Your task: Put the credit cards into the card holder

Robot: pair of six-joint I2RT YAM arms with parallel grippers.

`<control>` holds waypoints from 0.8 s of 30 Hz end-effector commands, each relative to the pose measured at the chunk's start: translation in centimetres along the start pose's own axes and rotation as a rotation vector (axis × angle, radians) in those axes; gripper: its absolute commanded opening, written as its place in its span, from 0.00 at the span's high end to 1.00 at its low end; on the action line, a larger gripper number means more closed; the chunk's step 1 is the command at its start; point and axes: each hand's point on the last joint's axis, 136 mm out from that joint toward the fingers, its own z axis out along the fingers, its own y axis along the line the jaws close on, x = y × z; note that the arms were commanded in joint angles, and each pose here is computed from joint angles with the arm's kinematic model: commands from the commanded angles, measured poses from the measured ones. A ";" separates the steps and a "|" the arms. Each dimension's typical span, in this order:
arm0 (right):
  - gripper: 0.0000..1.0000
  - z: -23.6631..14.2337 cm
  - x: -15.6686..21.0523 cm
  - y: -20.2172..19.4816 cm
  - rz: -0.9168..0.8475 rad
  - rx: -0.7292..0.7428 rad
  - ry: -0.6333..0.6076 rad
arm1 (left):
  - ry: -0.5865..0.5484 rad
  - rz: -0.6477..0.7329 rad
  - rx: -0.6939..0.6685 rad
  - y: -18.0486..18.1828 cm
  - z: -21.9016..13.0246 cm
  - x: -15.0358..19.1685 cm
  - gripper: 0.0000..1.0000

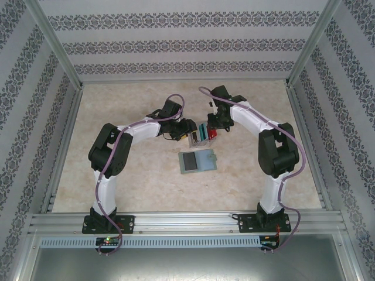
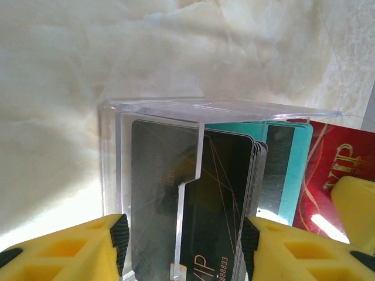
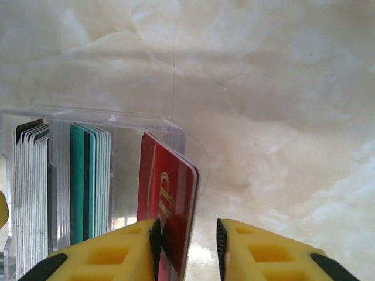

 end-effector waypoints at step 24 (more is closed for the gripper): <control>0.62 0.9 0.4 1.2 -0.013 -0.020 0.042 | 0.019 -0.032 -0.011 1.1 0.5 0.3 0.44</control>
